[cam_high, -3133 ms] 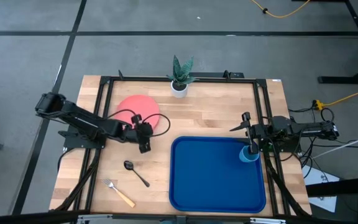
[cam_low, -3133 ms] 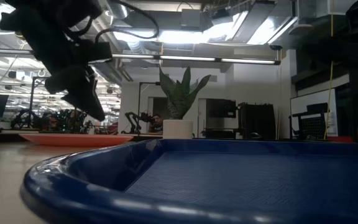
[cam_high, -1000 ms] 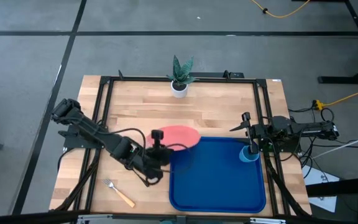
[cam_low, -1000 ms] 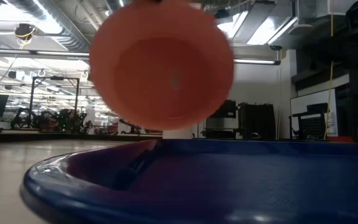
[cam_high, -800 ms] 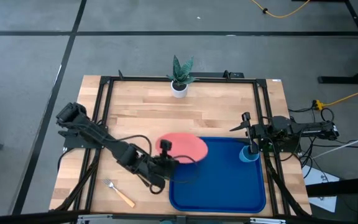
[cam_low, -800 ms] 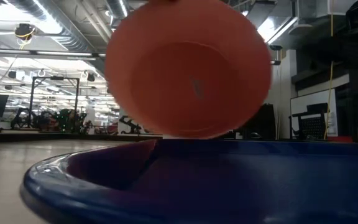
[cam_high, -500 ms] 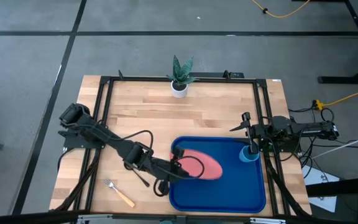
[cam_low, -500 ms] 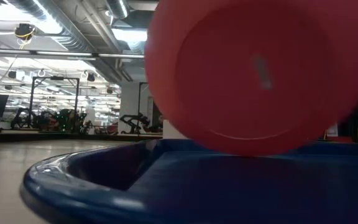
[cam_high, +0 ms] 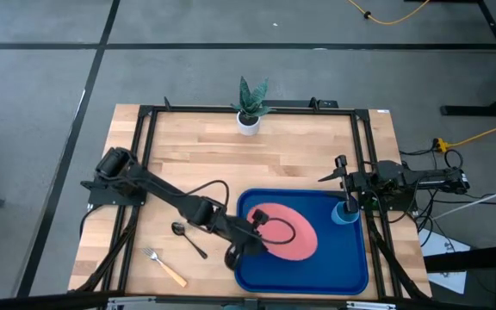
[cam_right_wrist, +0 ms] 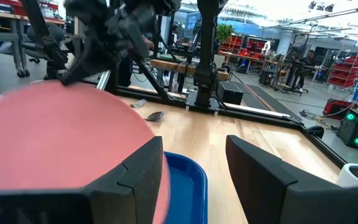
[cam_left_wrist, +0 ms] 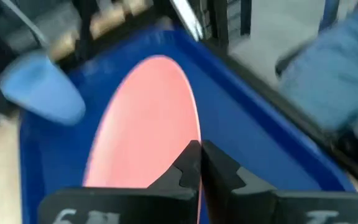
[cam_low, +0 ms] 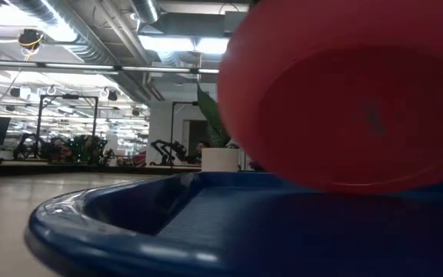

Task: Pick and place plate/cup/fork/spoon on tray
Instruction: Put the pink plate in the center of the blue tray

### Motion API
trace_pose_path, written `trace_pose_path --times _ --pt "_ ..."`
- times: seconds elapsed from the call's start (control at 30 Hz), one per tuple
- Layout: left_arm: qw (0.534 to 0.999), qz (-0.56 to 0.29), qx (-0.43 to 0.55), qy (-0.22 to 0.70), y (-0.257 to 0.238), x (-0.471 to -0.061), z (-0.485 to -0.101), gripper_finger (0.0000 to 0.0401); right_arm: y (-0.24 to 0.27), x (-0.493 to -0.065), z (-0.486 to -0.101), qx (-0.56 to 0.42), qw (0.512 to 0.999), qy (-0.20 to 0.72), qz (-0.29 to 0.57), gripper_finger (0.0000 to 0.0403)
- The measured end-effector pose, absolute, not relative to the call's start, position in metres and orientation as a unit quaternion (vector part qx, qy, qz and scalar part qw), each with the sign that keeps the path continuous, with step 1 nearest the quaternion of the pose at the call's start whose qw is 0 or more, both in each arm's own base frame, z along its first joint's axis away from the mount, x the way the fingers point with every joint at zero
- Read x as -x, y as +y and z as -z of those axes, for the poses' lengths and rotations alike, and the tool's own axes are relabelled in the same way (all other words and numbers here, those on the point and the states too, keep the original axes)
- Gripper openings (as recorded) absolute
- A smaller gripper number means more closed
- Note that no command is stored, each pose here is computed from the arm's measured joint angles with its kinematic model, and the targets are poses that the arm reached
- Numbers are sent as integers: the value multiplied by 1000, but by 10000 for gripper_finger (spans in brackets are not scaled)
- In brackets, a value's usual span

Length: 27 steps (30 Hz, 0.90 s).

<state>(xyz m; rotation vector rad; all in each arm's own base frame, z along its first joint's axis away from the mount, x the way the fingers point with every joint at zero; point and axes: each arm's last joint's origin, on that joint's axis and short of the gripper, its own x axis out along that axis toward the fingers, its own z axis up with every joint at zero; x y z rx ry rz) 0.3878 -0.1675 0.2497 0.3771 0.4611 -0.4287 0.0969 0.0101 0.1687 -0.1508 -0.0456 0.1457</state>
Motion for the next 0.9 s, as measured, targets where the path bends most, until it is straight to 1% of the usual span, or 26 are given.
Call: trace_pose_path --times 0.1,0.4,0.47,0.6,0.7,0.73,0.8,0.9 --pt "936 211 -191 206 -166 -390 -253 0 10 -97 -169 75 994 -23 -73 182" --pt "941 198 -189 200 -154 -398 -251 0 10 -97 -169 75 994 -23 -73 182" --pt "940 206 -186 198 -151 -399 -251 0 10 -97 -169 75 994 -23 -73 182" --pt "937 213 -182 210 -149 -403 -242 0 10 -97 -169 75 994 -23 -73 182" --pt "940 216 -189 185 -151 -410 -237 0 10 -97 -169 75 994 -23 -73 182" --pt "937 222 -193 191 -151 -410 -235 0 10 -97 -169 75 994 -23 -73 182" --pt "936 236 -188 182 -154 -415 -227 0 10 -97 -169 75 994 -23 -73 182" --pt "932 240 -186 196 -155 -416 -215 1 10 -97 -169 75 994 -22 -73 182"
